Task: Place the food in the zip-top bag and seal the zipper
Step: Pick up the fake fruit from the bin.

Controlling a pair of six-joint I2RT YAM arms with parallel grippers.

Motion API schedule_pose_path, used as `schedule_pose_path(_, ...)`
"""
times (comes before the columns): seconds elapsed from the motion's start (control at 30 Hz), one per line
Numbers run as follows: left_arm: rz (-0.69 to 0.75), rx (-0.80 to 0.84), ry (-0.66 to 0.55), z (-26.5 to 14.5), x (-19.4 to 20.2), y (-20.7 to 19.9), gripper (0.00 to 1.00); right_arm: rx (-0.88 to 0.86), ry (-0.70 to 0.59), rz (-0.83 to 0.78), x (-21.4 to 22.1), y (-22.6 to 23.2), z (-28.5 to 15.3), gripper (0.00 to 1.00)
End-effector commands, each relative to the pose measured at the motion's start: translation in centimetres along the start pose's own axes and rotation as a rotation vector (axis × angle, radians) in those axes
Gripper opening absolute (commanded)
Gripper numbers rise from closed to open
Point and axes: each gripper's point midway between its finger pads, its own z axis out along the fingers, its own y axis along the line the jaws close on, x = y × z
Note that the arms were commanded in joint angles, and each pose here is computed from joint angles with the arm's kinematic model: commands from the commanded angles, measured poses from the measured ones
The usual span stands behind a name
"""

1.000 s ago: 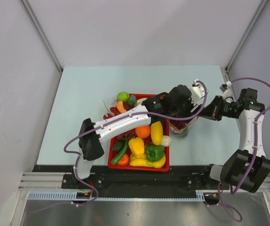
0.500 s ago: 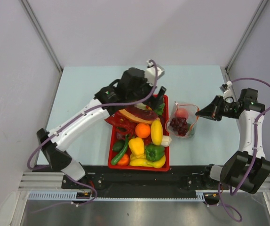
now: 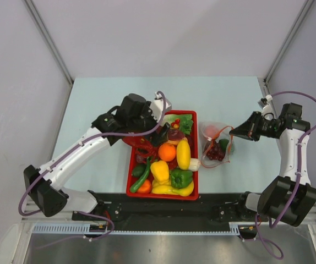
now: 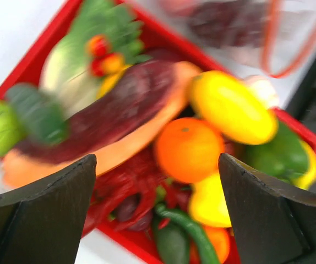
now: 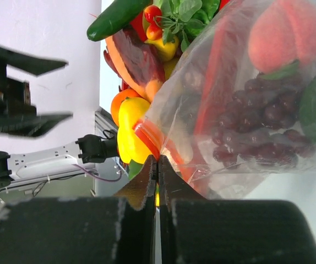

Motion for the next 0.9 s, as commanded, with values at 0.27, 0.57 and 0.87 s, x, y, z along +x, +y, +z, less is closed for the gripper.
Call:
schedule_pose_path(0.27,-0.071,0.179,-0.028,5.3,-2.0,-8.3,0.95,-0.006,-0.029,-0.035,-0.2,1.2,-0.2,0.00)
schedule_pose_path(0.57,-0.159,0.123,0.062,8.2,-0.2,-8.2,0.96,-0.005,-0.021,-0.046,-0.1,1.3,-0.1,0.00)
schedule_pose_path(0.87,-0.239,0.200,0.150,10.1,1.6,-9.8,0.96,-0.004,-0.017,-0.044,-0.1,1.1,0.0,0.00)
